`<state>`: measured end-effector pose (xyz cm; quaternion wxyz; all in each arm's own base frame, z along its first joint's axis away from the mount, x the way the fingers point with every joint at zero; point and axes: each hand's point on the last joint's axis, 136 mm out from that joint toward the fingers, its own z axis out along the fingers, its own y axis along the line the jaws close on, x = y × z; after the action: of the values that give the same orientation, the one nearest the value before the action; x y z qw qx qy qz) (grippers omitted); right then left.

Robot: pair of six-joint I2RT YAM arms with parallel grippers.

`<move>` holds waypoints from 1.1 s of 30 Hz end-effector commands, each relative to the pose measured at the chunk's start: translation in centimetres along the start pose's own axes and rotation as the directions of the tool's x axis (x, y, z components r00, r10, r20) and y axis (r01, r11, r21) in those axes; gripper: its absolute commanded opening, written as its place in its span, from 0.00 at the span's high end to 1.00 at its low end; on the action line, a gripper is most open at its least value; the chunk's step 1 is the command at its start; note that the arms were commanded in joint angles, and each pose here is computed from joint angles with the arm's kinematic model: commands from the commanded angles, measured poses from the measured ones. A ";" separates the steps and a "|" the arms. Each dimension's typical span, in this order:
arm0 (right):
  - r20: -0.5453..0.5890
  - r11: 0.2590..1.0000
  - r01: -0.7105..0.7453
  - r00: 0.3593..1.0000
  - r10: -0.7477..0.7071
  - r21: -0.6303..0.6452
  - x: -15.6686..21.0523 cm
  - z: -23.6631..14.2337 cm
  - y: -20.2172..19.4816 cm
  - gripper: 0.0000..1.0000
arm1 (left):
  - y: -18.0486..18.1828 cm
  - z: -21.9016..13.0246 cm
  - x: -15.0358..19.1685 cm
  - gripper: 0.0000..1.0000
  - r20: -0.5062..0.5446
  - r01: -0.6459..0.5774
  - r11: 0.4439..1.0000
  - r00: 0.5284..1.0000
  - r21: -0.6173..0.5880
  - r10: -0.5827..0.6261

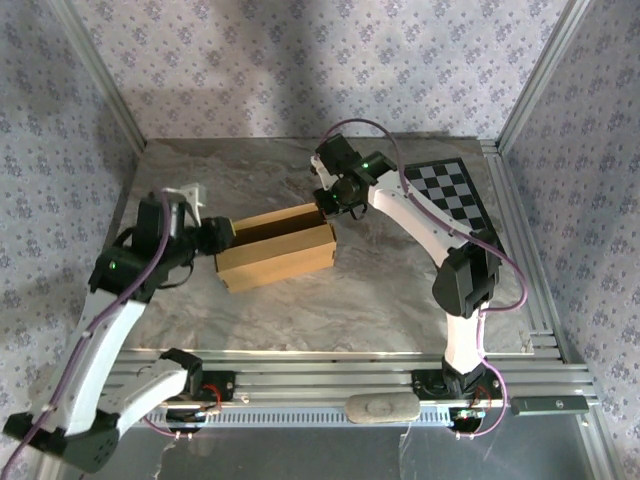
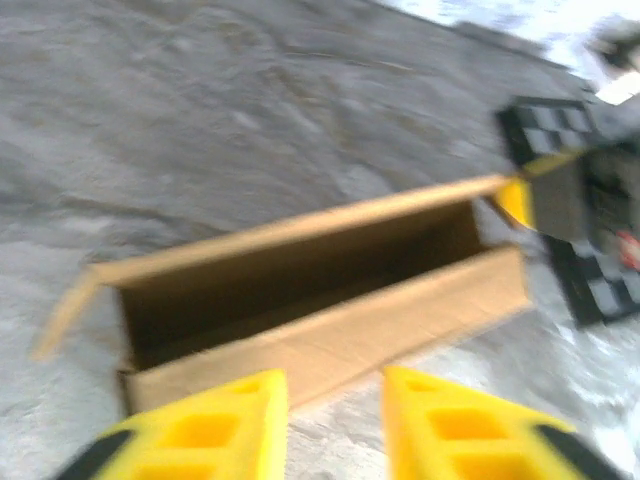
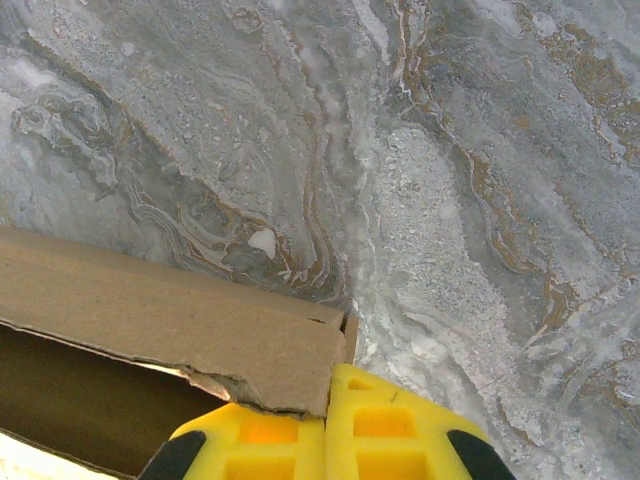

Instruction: Fold the paper box

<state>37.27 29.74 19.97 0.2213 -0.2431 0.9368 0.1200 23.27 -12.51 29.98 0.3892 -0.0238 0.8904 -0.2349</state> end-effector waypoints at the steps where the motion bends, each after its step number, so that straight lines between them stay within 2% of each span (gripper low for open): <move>1: -0.102 1.000 -0.008 0.995 0.007 -0.013 2.6 1.0 0.2 1.00 | -3.8 -0.2 4.3 0.79 -0.055 0.000 0.987 0.998 0.162 0.009; 4: -0.092 1.000 -0.003 0.996 0.001 -0.020 2.6 1.0 0.2 1.00 | -5.4 1.1 8.9 0.81 -0.079 -0.074 0.980 0.993 0.187 0.090; 6: -0.089 1.000 -0.003 0.996 0.001 -0.024 2.6 1.0 0.3 1.00 | -5.9 3.5 11.6 0.82 -0.103 -0.091 0.979 0.988 0.184 0.112; 9: -0.090 1.000 0.002 0.996 -0.005 -0.030 2.6 0.9 0.4 1.00 | -5.8 7.3 13.5 0.82 -0.119 -0.086 0.987 0.988 0.133 0.102; 12: -0.091 1.000 0.010 0.996 -0.013 -0.029 2.8 0.8 0.4 1.00 | -3.8 9.8 12.8 0.82 -0.036 -0.065 0.998 0.997 0.015 0.066; 16: -0.087 0.999 0.016 0.996 -0.019 -0.032 3.0 0.6 0.3 1.00 | -2.4 11.2 10.5 0.81 0.072 0.015 1.000 0.997 -0.021 -0.013; 21: -0.076 0.999 0.019 0.997 -0.022 -0.041 2.8 0.2 0.5 1.00 | -1.7 12.4 8.7 0.78 0.117 0.039 0.996 0.993 -0.078 -0.030; 24: -0.067 0.998 0.022 0.997 -0.026 -0.052 2.8 -0.2 1.0 1.00 | -1.6 13.0 8.3 0.78 0.119 0.032 0.994 0.993 -0.103 -0.020; 33: -0.018 0.997 0.015 1.000 -0.016 -0.073 2.0 -1.9 1.9 1.00 | -1.3 15.4 10.3 0.79 0.060 0.045 0.992 0.997 -0.121 -0.038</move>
<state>35.51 29.54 18.51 0.1953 -0.2564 0.9384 0.1244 26.12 -21.43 13.62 0.3992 -0.0570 0.8997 -0.1671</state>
